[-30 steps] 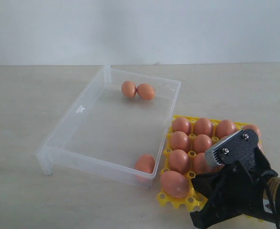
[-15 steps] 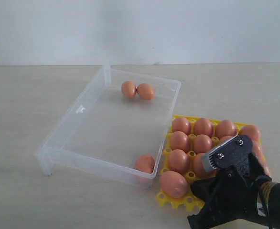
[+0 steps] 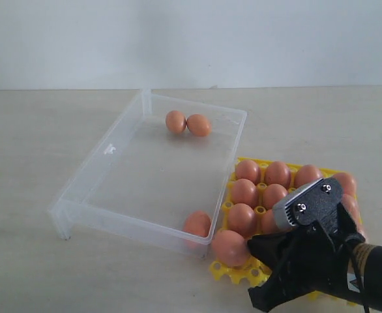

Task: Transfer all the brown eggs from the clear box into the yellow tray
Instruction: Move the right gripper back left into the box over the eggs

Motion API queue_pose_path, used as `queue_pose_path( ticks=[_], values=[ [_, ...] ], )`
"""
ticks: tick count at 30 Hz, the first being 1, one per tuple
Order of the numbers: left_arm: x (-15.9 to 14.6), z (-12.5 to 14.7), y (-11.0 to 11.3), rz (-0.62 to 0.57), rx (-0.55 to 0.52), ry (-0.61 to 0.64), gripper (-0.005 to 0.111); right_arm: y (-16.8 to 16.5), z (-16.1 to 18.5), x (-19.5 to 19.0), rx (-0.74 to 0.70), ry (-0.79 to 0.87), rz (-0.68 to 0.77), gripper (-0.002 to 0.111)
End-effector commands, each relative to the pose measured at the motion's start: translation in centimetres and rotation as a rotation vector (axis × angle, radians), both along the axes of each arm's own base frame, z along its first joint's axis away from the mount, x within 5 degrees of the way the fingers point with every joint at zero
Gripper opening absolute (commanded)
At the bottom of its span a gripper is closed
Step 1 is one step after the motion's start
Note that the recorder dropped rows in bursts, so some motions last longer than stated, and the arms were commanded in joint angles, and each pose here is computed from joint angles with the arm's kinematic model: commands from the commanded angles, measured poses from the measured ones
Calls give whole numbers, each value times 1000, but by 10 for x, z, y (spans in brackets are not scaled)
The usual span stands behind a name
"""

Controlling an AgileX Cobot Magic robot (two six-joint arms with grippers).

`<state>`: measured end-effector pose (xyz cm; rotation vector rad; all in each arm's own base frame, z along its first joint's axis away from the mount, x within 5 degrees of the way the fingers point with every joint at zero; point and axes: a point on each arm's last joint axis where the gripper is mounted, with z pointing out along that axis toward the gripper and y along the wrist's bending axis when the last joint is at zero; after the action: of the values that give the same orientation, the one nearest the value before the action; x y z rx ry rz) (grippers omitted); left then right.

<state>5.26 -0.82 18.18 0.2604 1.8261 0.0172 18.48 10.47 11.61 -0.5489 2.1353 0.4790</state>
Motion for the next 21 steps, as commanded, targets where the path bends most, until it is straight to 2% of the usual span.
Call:
queue_pose_path(
  ticks=[1, 5, 11, 14, 16, 18, 21],
  values=[
    [0, -1, 0, 7, -11, -2, 4, -1, -2, -2, -17, 23, 8, 0],
    [0, -1, 0, 7, -11, -2, 4, -4, -3, -1, -1, 62, -67, 0],
    [0, -1, 0, 7, -11, -2, 4, -13, 36, 8, 19, -212, -151, 0],
    [0, -1, 0, 7, -11, -2, 4, -9, 67, 13, -12, -377, -91, 0],
    [0, -1, 0, 7, -11, -2, 4, -4, 91, 23, -4, -420, -76, 0],
    [0, -1, 0, 7, -11, -2, 4, 1, 120, 42, 23, -316, -142, 0],
    [0, -1, 0, 7, -11, -2, 4, 13, 161, 75, -133, -121, -141, 0]
  ],
)
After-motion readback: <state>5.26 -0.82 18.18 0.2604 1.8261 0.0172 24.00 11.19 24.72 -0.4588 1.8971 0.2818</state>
